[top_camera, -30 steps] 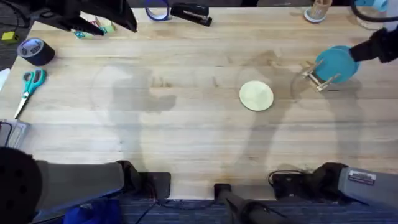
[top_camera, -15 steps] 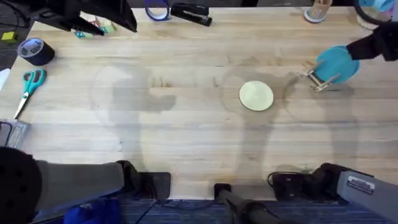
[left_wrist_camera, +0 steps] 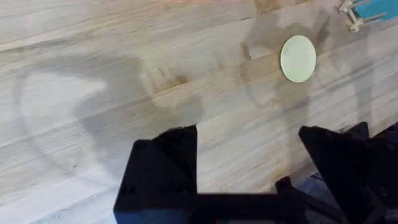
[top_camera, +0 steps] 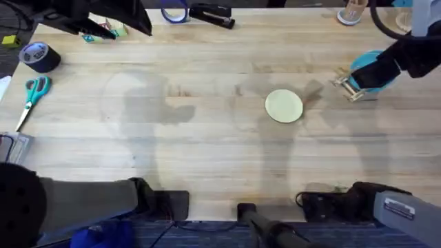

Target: Pick up the plates from the table one by one and place each into a slot on the dish rack.

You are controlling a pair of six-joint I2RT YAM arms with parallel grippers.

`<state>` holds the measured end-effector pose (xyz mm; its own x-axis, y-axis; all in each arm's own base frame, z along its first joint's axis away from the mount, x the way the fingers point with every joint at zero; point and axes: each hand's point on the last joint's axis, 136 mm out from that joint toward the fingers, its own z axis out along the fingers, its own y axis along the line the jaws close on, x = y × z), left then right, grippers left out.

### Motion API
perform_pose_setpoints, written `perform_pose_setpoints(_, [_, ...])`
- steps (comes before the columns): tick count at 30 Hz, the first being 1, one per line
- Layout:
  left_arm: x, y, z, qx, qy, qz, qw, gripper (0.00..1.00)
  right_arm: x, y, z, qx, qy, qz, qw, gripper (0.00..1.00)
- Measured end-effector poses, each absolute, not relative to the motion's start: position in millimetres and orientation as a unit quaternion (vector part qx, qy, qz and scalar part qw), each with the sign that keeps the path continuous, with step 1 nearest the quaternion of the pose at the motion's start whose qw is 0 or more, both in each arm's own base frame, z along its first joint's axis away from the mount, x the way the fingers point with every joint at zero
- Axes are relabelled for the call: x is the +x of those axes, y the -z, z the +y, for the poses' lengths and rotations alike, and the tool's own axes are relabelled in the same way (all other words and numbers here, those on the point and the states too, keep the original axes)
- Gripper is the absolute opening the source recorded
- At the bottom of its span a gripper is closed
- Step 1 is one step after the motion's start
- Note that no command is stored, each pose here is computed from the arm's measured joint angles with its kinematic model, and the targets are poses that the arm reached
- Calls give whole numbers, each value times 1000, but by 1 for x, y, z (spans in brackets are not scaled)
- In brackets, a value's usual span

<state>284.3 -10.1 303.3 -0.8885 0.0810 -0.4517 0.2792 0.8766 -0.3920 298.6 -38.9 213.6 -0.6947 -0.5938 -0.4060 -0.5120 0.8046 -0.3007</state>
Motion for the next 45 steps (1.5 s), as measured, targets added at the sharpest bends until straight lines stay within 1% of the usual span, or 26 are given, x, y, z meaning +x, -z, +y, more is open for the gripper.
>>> perform_pose_setpoints(7, [285, -304, -11, 96, 233, 943, 218, 995, 292, -231, -37, -286, 94, 913, 276, 996])
perform_pose_setpoints(13, [290, -307, -21, 100, 242, 939, 223, 996, 281, -251, -46, -238, 126, 916, 299, 996])
perform_pose_setpoints(17, [291, -308, -49, 129, 254, 934, 215, 994, 274, -261, -49, -190, 130, 920, 318, 996])
perform_pose_setpoints(22, [298, -315, -93, 181, 268, 919, 227, 995, 268, -268, -50, -137, 119, 925, 333, 996])
perform_pose_setpoints(26, [304, -324, -129, 212, 283, 903, 245, 995, 261, -265, -49, -112, 109, 933, 325, 996])
perform_pose_setpoints(30, [301, -330, -159, 231, 300, 892, 248, 995, 254, -259, -48, -102, 100, 940, 310, 996])
perform_pose_setpoints(36, [292, -324, -199, 248, 338, 883, 212, 995, 253, -259, -48, -98, 100, 941, 308, 996])
perform_pose_setpoints(42, [288, -300, -235, 246, 372, 884, 143, 995, 253, -259, -48, -98, 100, 941, 309, 996])
perform_pose_setpoints(45, [287, -291, -253, 252, 386, 879, 119, 992, 253, -259, -48, -98, 100, 941, 309, 996])
